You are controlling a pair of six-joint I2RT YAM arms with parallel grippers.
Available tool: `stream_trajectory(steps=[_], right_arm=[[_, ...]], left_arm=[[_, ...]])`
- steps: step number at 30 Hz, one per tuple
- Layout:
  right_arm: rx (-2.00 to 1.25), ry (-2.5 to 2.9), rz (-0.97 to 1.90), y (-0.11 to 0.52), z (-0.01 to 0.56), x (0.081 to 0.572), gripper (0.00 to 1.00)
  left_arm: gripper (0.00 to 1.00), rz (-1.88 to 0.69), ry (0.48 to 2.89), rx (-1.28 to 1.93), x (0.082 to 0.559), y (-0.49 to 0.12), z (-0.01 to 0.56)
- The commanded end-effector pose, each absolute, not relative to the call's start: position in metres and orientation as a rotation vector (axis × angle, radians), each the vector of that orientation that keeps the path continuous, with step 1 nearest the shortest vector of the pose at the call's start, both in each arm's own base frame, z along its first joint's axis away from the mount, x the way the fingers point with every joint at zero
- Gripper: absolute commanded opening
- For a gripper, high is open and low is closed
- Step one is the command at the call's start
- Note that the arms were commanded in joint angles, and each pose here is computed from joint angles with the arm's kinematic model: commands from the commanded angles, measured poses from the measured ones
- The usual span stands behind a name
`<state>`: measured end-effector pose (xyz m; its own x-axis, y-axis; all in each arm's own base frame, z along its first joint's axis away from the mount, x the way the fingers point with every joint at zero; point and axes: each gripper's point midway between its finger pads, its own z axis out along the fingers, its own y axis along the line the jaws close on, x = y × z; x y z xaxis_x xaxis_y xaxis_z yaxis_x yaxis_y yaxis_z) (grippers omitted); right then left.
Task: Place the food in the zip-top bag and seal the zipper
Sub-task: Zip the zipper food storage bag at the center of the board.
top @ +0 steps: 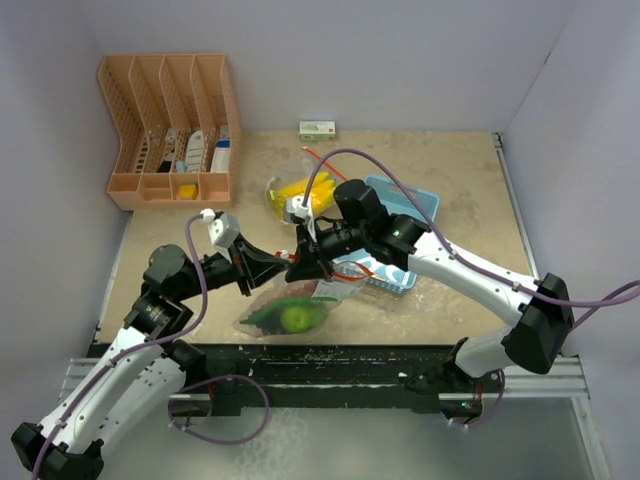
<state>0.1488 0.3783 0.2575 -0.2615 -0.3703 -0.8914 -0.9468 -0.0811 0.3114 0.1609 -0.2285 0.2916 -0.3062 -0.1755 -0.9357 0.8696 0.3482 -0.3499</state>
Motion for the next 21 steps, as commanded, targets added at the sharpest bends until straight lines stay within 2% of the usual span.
stream_trajectory(steps=[1, 4, 10, 13, 21], right_arm=[[-1.421, 1.49, 1.323, 0.377, 0.3, 0.147, 0.11], [-1.397, 1.509, 1.28, 0.371, 0.302, 0.15, 0.3], [-1.392, 1.428, 1.226, 0.35, 0.332, 0.139, 0.48], [-1.377, 1.377, 1.235, 0.348, 0.346, 0.135, 0.53], [-1.283, 1.471, 1.26, 0.37, 0.343, 0.157, 0.56]], left_arm=[[0.0, -1.246, 1.425, 0.704, 0.152, -0.233, 0.312], [0.0, -1.213, 1.425, 0.706, 0.151, -0.229, 0.317], [0.0, -1.151, 1.485, 0.686, 0.155, -0.222, 0.317], [0.0, -1.159, 1.476, 0.688, 0.154, -0.223, 0.317], [0.0, -1.17, 1.454, 0.704, 0.151, -0.224, 0.318]])
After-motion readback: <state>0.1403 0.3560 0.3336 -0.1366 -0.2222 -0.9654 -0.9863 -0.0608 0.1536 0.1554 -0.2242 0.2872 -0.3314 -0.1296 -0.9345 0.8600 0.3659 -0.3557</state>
